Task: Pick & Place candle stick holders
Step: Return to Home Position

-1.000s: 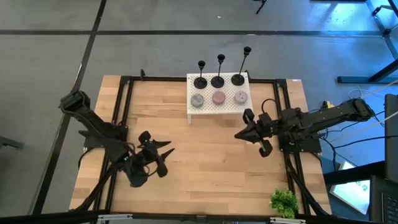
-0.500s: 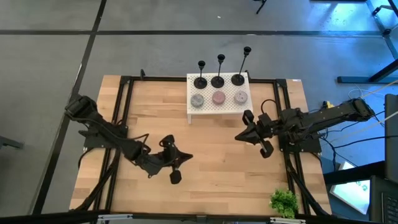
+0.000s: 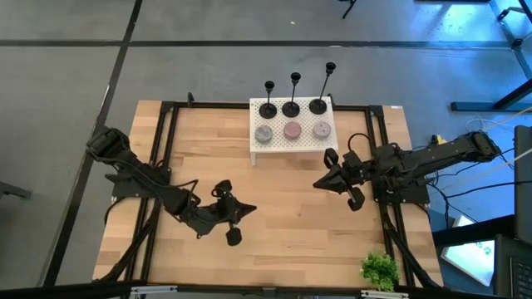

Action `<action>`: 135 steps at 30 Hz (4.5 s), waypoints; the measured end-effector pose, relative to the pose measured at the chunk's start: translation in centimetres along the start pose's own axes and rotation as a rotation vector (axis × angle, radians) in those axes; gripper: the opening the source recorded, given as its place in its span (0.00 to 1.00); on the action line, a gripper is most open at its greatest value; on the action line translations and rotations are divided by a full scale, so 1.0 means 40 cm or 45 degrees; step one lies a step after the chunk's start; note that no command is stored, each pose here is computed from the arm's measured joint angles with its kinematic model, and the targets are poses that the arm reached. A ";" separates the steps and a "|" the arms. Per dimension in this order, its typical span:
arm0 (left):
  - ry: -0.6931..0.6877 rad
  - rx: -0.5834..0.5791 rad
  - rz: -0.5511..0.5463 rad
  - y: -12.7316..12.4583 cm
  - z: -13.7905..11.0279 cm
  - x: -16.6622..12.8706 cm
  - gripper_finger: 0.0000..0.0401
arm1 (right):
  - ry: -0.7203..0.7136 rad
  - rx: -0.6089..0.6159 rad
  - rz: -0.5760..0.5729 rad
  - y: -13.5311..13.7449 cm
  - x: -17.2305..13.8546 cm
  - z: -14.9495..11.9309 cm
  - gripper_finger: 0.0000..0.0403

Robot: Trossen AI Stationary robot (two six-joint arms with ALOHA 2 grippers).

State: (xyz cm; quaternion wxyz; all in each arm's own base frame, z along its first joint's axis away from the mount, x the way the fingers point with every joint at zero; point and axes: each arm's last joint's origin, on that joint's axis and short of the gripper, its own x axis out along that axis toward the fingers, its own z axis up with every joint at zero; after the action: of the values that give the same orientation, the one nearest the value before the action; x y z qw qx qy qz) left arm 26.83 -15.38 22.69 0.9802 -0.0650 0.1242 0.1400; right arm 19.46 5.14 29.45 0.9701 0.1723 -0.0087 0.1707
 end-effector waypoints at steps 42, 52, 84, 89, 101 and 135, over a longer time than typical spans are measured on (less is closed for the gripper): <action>-0.023 0.119 -0.003 0.011 0.013 0.016 0.00 | -0.045 -0.318 -0.266 -0.055 -0.233 -0.128 0.00; -0.046 0.134 -0.130 0.022 0.035 0.038 0.00 | -0.061 -0.285 -0.158 -0.052 -0.250 -0.145 0.00; -0.288 0.057 -0.486 0.406 0.026 0.103 0.00 | 0.053 -0.215 -0.240 -0.070 -0.267 -0.192 0.00; -0.287 0.044 -0.480 0.439 -0.070 0.016 0.00 | 0.069 -0.214 -0.243 -0.070 -0.267 -0.195 0.00; -0.332 -0.021 -0.407 0.489 -0.157 -0.122 0.00 | 0.071 -0.220 -0.235 -0.070 -0.267 -0.195 0.00; -0.275 0.099 -0.285 0.516 -0.172 -0.223 0.00 | 0.118 -0.209 -0.247 -0.073 -0.268 -0.203 0.00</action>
State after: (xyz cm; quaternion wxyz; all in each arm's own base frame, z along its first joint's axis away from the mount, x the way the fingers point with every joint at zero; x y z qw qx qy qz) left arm 10.98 0.84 16.51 0.9991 -0.0251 0.0155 0.0310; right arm 10.00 1.78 20.02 0.9922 0.0842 0.0388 0.0827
